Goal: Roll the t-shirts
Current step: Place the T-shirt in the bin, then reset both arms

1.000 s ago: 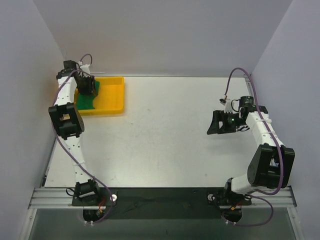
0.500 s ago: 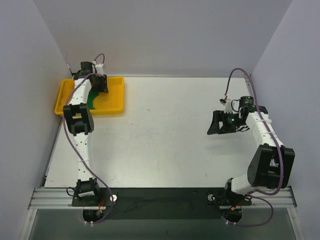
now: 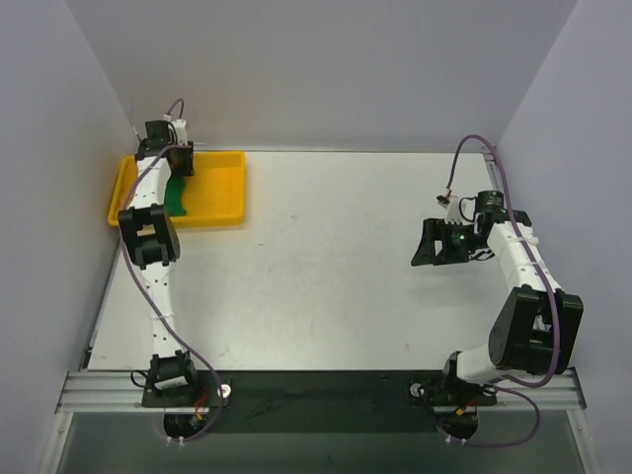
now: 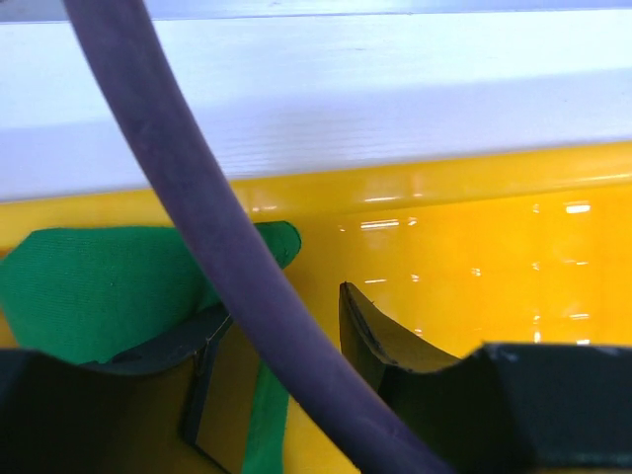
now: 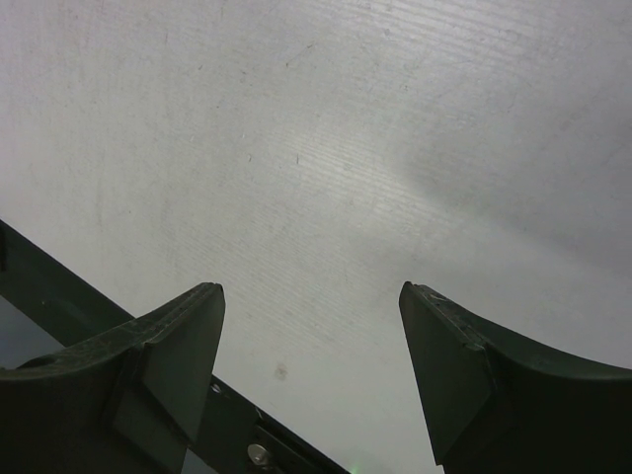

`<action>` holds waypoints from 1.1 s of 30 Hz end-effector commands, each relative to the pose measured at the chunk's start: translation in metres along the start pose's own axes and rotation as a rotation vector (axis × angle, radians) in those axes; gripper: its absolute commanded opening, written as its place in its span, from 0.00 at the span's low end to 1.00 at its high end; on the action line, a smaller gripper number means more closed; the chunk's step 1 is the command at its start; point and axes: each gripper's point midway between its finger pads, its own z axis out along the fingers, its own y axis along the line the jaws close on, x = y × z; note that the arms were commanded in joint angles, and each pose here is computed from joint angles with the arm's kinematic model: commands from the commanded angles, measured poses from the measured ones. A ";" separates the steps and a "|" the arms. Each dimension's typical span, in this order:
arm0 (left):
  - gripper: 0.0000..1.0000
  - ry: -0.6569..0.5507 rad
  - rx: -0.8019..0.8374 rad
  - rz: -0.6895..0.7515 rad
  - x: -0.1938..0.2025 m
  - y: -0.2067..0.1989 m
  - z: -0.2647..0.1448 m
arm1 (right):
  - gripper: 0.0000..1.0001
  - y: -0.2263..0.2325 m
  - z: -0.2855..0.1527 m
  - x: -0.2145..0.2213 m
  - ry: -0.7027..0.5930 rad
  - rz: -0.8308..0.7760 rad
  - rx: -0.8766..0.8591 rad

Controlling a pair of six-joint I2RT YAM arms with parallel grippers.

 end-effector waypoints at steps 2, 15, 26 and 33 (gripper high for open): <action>0.20 0.026 -0.335 0.012 -0.005 0.065 -0.024 | 0.73 0.006 -0.008 0.003 -0.016 0.013 0.003; 0.97 -0.252 0.042 0.113 -0.117 -0.055 -0.131 | 1.00 -0.025 -0.038 -0.043 -0.126 0.024 0.236; 0.97 -0.224 0.426 0.131 -0.077 -0.201 -0.248 | 1.00 -0.008 -0.056 -0.083 -0.228 -0.135 0.488; 0.97 -0.158 0.553 0.135 -0.023 -0.256 -0.264 | 1.00 0.027 -0.049 -0.089 -0.254 -0.242 0.479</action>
